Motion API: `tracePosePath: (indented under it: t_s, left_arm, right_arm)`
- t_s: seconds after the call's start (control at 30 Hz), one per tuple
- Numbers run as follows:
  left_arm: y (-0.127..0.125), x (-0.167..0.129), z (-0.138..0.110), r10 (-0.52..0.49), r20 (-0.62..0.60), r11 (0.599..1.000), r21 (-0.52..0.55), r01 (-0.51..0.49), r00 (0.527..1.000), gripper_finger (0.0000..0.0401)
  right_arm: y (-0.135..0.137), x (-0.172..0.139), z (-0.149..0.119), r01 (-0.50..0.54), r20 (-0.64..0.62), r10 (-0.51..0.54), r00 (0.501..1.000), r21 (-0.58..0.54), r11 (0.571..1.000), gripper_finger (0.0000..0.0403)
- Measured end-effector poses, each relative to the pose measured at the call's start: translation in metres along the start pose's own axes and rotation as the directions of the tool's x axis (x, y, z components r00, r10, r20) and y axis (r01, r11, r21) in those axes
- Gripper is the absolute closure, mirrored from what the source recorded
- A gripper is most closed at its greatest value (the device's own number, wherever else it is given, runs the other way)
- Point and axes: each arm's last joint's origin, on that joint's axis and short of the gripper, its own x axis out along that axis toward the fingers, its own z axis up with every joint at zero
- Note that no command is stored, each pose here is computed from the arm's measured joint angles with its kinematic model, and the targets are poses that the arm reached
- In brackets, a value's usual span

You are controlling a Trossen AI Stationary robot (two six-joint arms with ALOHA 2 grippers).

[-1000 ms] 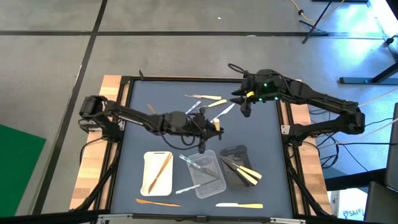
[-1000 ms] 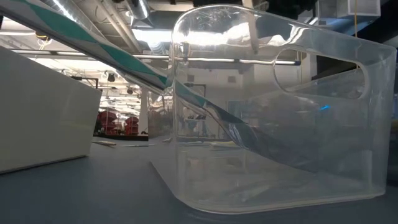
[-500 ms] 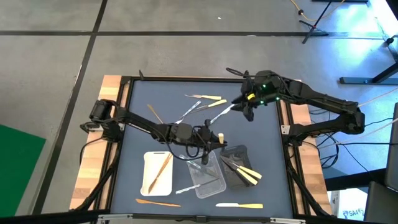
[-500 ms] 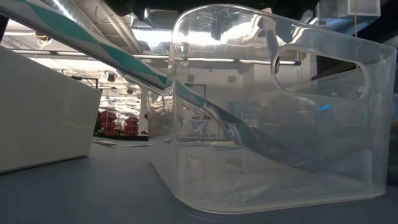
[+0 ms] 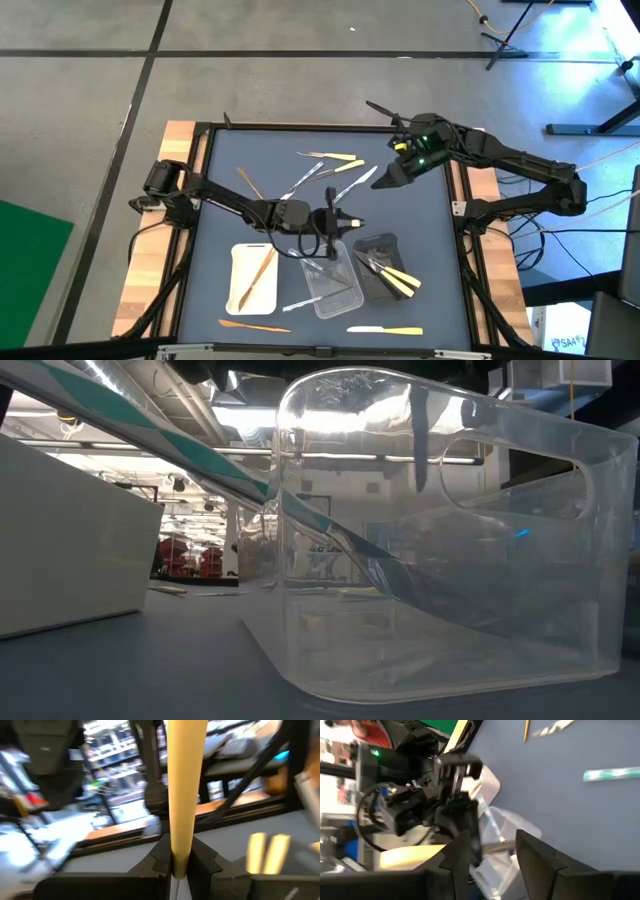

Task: Sort silverware by color (type)
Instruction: Put the yellow table knife into the black transparent bin

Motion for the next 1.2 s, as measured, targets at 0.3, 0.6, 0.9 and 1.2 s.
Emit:
tracePosePath:
  t_s: [0.3, 0.6, 0.9, 1.2]
  left_arm:
    - [0.006, -0.001, -0.002, 0.210, -0.058, 0.897, 0.409, -0.169, 0.976, 0.0371]
    - [0.009, -0.002, -0.002, 0.308, -0.083, 0.764, 0.615, -0.195, 0.948, 0.0371]
    - [0.009, -0.002, -0.002, 0.321, -0.087, 0.736, 0.650, -0.191, 0.943, 0.0371]
    - [0.000, -0.005, 0.000, 0.317, -0.084, 0.665, 0.730, -0.159, 0.945, 0.0371]
  right_arm:
    - [0.000, 0.000, 0.000, -0.009, -0.013, 0.012, 1.000, 0.172, 0.985, 0.0258]
    - [0.014, 0.017, -0.017, 0.035, -0.029, -0.031, 0.999, 0.162, 0.986, 0.0258]
    - [0.032, 0.053, -0.028, -0.003, -0.032, 0.007, 0.999, 0.125, 0.992, 0.0258]
    - [0.038, 0.075, -0.034, -0.011, -0.074, 0.028, 0.997, 0.225, 0.974, 0.0258]
